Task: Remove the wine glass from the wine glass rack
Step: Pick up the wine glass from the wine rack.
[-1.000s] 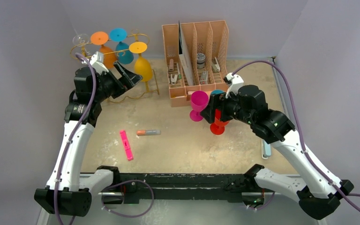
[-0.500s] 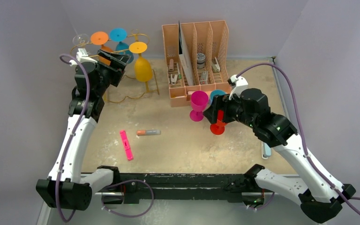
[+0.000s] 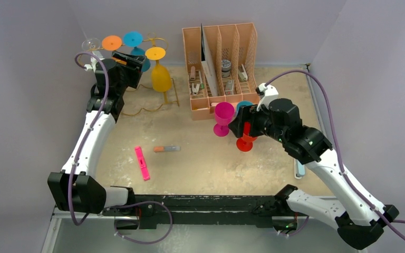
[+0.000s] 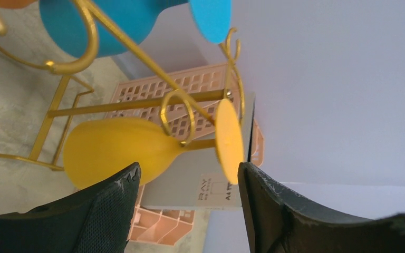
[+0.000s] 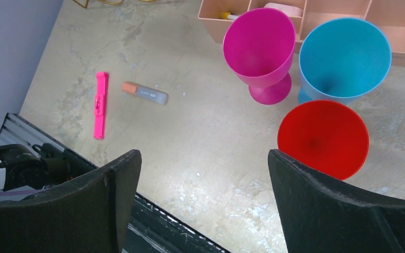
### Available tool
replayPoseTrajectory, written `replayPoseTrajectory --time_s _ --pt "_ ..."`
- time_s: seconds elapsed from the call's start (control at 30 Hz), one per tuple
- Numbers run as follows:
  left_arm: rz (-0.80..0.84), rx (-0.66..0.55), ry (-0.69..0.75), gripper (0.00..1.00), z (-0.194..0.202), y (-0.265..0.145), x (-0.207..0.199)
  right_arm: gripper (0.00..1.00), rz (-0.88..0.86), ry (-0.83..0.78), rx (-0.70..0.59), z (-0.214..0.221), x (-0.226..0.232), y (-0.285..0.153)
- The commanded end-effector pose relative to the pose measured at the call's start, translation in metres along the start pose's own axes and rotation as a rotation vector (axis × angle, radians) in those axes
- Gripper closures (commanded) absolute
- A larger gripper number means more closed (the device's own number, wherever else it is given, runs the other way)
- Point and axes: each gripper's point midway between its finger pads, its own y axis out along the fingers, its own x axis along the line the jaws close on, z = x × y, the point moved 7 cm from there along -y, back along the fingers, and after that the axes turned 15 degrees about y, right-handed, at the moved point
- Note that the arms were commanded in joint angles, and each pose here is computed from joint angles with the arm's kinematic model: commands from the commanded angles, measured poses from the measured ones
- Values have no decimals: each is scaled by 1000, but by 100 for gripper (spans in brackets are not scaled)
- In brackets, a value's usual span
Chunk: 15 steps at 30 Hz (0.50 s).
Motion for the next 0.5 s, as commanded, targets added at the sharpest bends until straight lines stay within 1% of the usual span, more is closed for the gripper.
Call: replayPoseTrajectory --time_s 0.0,0.17,0.23,0.27,0.37,0.47 --pt "62 -106 -35 35 -28 -4 -28 9 3 10 -35 -9 4 0" --pt "79 -93 -60 36 -26 1 -35 9 13 12 -27 -8 3 0" --pt "49 -106 -90 44 -28 4 -38 9 19 14 -23 -6 1 0" --pt "38 -115 -100 45 -30 5 -42 9 25 16 -25 -5 0 0" --pt "3 -126 -68 45 -38 3 -56 9 49 22 -19 -2 -4 -3" --pt "-28 -131 -72 44 -32 1 -56 9 72 11 -23 -2 -8 -5"
